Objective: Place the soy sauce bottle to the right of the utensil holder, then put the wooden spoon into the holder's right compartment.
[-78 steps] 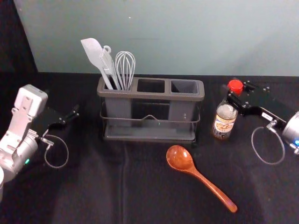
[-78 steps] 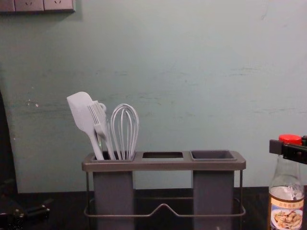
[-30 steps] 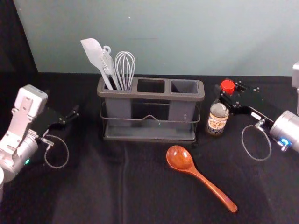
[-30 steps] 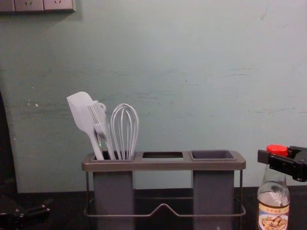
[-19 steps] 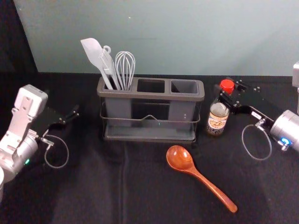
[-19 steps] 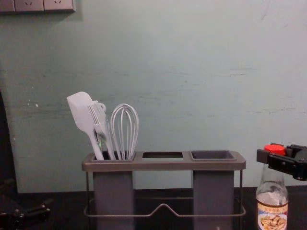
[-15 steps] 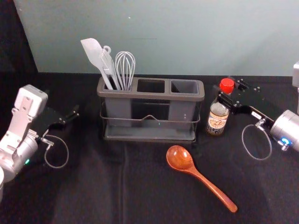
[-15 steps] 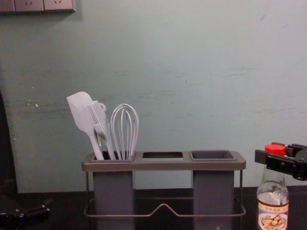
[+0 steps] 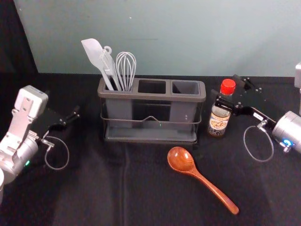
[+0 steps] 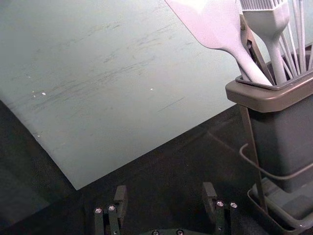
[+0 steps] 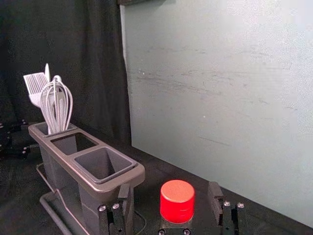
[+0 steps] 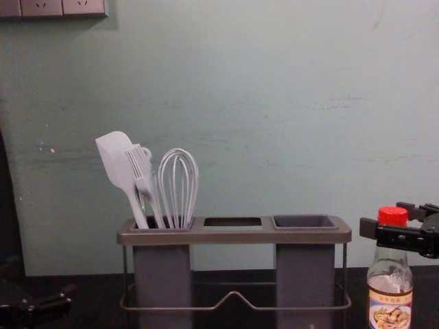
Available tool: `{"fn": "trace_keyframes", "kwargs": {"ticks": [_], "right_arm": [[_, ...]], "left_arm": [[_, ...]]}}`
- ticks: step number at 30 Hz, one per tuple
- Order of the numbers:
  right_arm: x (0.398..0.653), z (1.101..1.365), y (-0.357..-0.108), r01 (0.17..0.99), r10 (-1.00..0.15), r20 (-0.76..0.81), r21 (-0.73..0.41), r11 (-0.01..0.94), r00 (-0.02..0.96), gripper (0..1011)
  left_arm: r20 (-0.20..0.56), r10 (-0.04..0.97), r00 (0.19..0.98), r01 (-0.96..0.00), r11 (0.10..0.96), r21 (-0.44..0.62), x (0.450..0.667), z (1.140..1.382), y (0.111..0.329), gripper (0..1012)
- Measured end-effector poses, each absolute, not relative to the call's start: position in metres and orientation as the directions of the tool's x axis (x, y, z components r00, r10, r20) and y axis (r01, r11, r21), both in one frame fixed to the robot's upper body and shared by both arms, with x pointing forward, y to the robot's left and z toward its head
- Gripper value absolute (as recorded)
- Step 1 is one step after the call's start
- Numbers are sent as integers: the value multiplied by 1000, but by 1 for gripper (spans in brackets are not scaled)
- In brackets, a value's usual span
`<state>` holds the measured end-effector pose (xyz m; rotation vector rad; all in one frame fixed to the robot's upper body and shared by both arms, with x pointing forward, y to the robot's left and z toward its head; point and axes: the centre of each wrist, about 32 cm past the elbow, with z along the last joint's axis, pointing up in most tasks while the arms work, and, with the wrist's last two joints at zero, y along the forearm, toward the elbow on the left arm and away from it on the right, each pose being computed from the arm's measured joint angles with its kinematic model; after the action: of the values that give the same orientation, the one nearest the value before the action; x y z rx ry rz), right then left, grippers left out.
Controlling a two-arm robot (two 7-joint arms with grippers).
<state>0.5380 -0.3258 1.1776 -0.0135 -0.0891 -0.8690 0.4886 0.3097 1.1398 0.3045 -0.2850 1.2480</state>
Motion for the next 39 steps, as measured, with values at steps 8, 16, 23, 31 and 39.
{"fn": "trace_keyframes", "kwargs": {"ticks": [8,16,23,31,39], "right_arm": [[534,1183,-325,762,-761,101,33,646,641,1004],[516,1200,-322,769,-768,145,59,636,624,1004],[489,1230,-311,761,-753,173,25,648,635,1004],[469,1251,-300,696,-681,160,-69,715,715,1004],[462,1248,-284,622,-613,107,-128,773,783,1004]], "left_arm": [[374,880,292,-955,287,70,489,1140,310,1005],[374,880,292,-955,287,70,489,1140,310,1005],[374,880,292,-955,287,70,489,1140,310,1005],[374,880,292,-955,287,70,489,1140,310,1005],[374,880,292,-955,287,70,489,1140,310,1005]]}}
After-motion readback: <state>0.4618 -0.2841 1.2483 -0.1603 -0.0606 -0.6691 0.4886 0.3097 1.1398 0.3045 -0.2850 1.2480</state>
